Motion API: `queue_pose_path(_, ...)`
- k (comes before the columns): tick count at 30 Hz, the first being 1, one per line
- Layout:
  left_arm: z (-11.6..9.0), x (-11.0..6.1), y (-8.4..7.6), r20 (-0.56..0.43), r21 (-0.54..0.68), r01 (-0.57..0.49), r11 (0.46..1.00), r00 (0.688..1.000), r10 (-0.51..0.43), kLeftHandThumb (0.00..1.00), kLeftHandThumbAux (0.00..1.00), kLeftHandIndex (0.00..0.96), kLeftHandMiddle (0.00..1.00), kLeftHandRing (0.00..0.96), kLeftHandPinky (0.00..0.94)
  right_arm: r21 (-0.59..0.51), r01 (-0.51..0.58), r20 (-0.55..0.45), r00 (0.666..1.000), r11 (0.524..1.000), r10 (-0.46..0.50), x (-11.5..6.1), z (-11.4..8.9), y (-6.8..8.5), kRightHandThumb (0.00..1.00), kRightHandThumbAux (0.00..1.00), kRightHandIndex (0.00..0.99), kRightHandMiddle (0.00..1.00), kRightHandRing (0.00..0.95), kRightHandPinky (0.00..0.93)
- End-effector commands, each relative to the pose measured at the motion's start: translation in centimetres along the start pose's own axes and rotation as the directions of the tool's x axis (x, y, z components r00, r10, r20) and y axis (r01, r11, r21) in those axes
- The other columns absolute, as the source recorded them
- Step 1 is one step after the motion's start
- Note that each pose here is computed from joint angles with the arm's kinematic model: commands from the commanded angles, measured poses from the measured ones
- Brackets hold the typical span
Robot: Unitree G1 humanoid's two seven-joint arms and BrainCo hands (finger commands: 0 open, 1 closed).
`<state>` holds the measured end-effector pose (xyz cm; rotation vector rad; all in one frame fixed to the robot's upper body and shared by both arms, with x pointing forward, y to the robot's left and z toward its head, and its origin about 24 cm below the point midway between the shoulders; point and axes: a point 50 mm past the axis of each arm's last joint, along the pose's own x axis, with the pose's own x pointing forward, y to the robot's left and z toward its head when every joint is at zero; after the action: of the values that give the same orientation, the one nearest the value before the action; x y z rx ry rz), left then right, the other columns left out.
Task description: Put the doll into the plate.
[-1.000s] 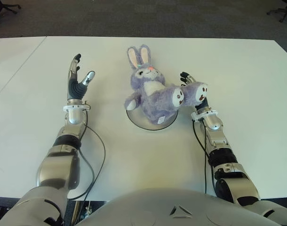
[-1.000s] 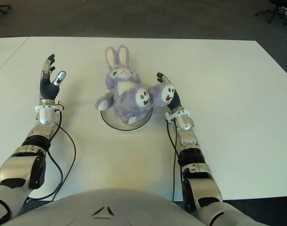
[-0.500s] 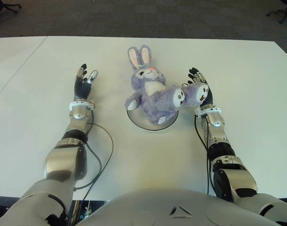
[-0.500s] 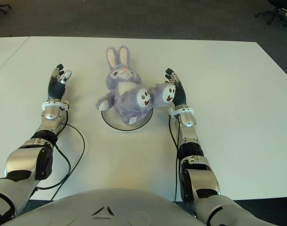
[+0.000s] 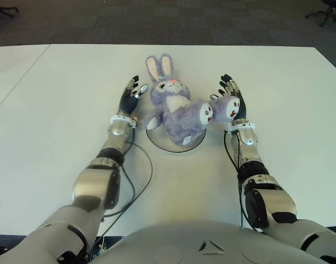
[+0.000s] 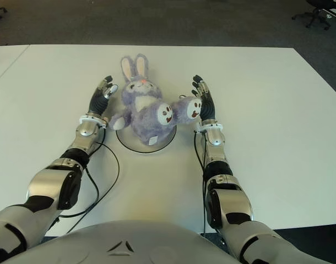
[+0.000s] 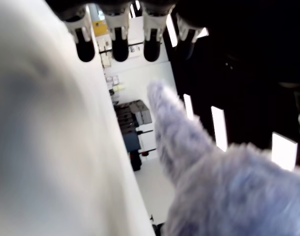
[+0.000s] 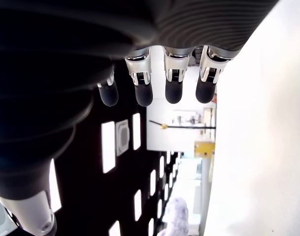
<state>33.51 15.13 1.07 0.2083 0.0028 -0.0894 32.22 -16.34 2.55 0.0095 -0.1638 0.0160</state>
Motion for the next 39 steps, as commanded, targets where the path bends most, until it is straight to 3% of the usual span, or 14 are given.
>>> queue_pose_path(1,-3.4,-1.7,-3.6,-0.221,-0.045,0.138,0.989,0.964,-0.145,0.0,0.302,0.0,0.0,0.0,0.0,0.067,0.098,-0.24,0.968,0.993,-0.079,-3.5,-5.0,3.2,0.069,0.755,0.045,0.056,0.036,0.046)
queue_pose_path(8,-4.9,-2.5,-5.3,-0.358,-0.138,0.18,0.974,0.908,-0.218,0.0,0.33,0.0,0.0,0.0,0.0,-0.024,0.16,-0.344,0.926,0.987,-0.159,-3.6,-6.1,3.6,0.009,0.76,0.052,0.046,0.034,0.039)
queue_pose_path(14,-4.9,-2.7,-6.0,-0.352,-0.167,0.186,0.968,0.906,-0.235,0.0,0.362,0.0,0.0,0.0,0.0,-0.084,0.151,-0.417,0.892,0.985,-0.172,-3.9,-6.9,3.6,0.0,0.783,0.045,0.045,0.037,0.06)
queue_pose_path(18,-6.2,-4.3,-6.3,-0.361,-0.158,0.17,0.973,0.907,-0.217,0.0,0.371,0.0,0.0,0.0,0.0,-0.138,0.131,-0.457,0.871,0.982,-0.18,-4.8,-7.6,3.8,0.0,0.82,0.04,0.051,0.047,0.08)
queue_pose_path(23,-8.2,-6.6,-5.1,-0.386,-0.118,0.134,0.984,0.907,-0.169,0.0,0.352,0.0,0.0,0.0,0.0,-0.179,0.115,-0.546,0.815,0.977,-0.196,-7.7,-9.5,4.1,0.0,0.807,0.038,0.056,0.054,0.07)
queue_pose_path(28,-9.0,-7.9,-4.7,-0.386,-0.131,0.078,0.988,0.914,-0.123,0.0,0.35,0.0,0.0,0.0,0.0,-0.191,0.104,-0.609,0.767,0.976,-0.201,-9.4,-10.6,4.2,0.0,0.766,0.024,0.043,0.043,0.053)
queue_pose_path(32,-9.8,-9.2,-4.1,-0.399,-0.136,0.012,0.991,0.915,-0.066,0.0,0.378,0.0,0.0,0.0,0.0,-0.198,0.105,-0.672,0.709,0.975,-0.213,-11.6,-11.7,3.4,0.0,0.742,0.015,0.037,0.035,0.053)
queue_pose_path(36,-10.1,-9.7,-4.4,-0.426,-0.203,-0.082,0.976,0.904,-0.013,0.0,0.405,0.0,0.0,0.0,0.0,-0.216,0.09,-0.654,0.726,0.972,-0.213,-12.2,-11.8,2.7,0.0,0.764,0.022,0.048,0.046,0.078)
queue_pose_path(39,-10.2,-10.1,-4.4,-0.419,-0.262,-0.145,0.954,0.908,0.023,0.0,0.412,0.0,0.0,0.0,0.0,-0.212,0.096,-0.632,0.746,0.973,-0.211,-11.6,-11.5,2.3,0.0,0.787,0.037,0.066,0.063,0.099)
